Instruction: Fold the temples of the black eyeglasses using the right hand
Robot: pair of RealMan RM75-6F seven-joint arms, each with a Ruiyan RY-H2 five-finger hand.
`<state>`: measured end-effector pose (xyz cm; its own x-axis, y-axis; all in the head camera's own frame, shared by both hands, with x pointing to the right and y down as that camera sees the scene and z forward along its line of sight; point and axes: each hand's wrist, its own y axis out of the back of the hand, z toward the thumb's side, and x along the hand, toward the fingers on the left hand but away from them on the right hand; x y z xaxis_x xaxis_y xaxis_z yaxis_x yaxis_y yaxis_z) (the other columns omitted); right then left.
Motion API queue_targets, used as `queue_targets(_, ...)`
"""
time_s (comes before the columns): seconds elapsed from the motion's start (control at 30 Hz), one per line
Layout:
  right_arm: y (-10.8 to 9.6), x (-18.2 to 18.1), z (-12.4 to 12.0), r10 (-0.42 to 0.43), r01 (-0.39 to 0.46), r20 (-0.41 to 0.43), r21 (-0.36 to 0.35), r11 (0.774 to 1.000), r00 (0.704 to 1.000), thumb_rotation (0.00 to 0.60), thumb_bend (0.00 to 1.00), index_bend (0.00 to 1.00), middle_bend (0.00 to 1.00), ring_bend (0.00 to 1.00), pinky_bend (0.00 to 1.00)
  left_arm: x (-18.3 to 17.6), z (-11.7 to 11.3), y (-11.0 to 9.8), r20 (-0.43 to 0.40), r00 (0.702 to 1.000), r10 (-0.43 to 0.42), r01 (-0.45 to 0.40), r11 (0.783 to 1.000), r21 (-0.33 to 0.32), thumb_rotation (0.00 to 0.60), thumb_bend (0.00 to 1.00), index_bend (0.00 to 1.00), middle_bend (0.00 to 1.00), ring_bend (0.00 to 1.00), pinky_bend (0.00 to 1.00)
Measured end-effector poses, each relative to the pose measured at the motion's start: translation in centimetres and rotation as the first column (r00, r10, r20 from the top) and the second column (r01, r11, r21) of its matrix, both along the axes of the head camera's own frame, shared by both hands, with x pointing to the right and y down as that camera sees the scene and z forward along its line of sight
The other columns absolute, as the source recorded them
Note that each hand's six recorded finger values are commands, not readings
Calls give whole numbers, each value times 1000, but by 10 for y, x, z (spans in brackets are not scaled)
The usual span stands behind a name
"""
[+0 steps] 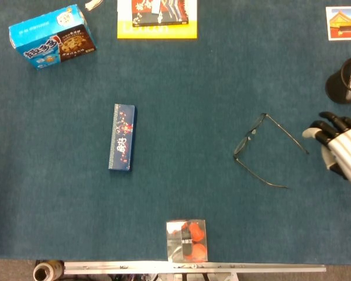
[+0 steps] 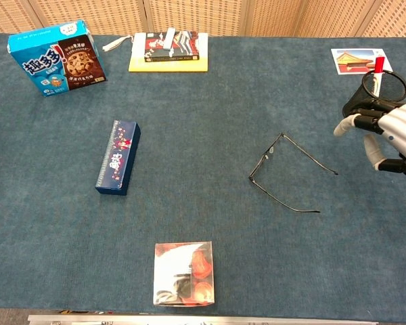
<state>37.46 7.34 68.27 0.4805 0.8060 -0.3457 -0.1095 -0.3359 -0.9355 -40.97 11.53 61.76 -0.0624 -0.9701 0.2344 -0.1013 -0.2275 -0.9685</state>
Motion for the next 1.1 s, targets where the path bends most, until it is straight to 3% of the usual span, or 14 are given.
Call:
queue_targets(0.3, -2, -26, 15, -68, 67, -19, -36, 997, 998, 600, 758, 390, 384, 216, 383, -3, -5, -1, -3, 1000, -11, 11, 1000, 13, 600, 0, 392, 337, 296, 348)
queue_targets(0.67, -3, -49, 38, -110, 106, -43, -86, 991, 993, 600, 757, 497, 420, 242, 383, -4, -11, 1, -11, 1000, -14, 15, 1000, 27, 600, 0, 394, 345, 303, 348)
queue_targets(1.1, -7, -69, 56, -148, 142, -53, -101, 985, 988, 600, 757, 500, 429, 251, 383, -4, -14, 1, -17, 1000, -15, 16, 999, 33, 600, 0, 398, 348, 305, 348)
